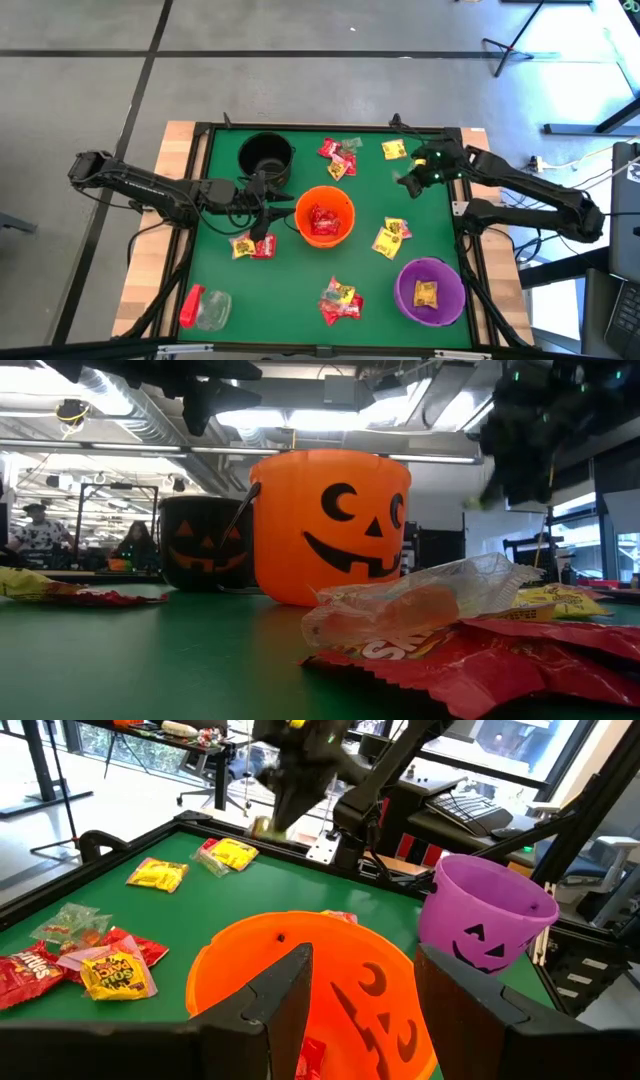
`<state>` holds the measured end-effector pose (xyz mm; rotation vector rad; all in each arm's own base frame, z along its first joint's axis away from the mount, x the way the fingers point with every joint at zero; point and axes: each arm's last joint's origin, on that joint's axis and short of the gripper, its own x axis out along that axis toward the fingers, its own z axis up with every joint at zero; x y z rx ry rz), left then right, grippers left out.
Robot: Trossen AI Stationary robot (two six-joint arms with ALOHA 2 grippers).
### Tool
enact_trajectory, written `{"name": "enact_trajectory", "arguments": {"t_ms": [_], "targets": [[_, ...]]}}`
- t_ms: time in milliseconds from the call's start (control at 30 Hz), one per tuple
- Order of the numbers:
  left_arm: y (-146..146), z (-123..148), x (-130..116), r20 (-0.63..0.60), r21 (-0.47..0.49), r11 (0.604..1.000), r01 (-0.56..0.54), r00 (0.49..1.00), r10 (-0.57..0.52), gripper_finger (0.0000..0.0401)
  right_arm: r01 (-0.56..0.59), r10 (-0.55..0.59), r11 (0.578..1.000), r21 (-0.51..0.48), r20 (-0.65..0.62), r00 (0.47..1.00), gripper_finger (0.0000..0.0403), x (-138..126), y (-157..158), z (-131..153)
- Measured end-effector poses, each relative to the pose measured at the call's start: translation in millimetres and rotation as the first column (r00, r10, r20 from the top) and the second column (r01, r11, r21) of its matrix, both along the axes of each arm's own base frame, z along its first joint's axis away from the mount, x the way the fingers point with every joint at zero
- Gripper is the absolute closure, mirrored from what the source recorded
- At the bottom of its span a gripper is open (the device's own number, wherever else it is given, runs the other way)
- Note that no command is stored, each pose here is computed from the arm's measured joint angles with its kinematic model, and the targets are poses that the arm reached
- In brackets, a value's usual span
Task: Sort candy
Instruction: Put the green candy into the orange bin
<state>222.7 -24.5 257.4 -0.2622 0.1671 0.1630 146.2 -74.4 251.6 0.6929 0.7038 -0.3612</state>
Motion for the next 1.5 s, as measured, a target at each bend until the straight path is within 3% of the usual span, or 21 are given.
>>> {"name": "enact_trajectory", "arguments": {"t_ms": [200,367,767,1267,1500], "targets": [[0,0,0,0.0,0.002,1.0,-0.007,1.0,0.007,0.0234,-0.093,0.11,0.985,-0.143,0.11,0.988,0.0389,22,22,47],[0,0,0,0.0,0.004,1.0,-0.016,1.0,0.016,0.0234,-0.179,0.208,0.966,-0.184,0.15,0.967,0.0389,41,40,61],[0,0,0,-0.003,0.029,0.999,-0.012,1.0,0.012,0.0234,-0.321,0.335,0.93,-0.179,0.051,0.941,0.0388,87,67,48],[1,0,0,-0.003,0.03,0.999,-0.013,1.0,0.013,0.0234,-0.319,0.323,0.928,-0.194,-0.009,0.946,0.0388,111,71,39],[1,0,0,-0.002,0.03,0.999,-0.021,1.0,0.021,0.0234,-0.322,0.337,0.919,-0.226,0.031,0.941,0.0388,115,71,42]]}}
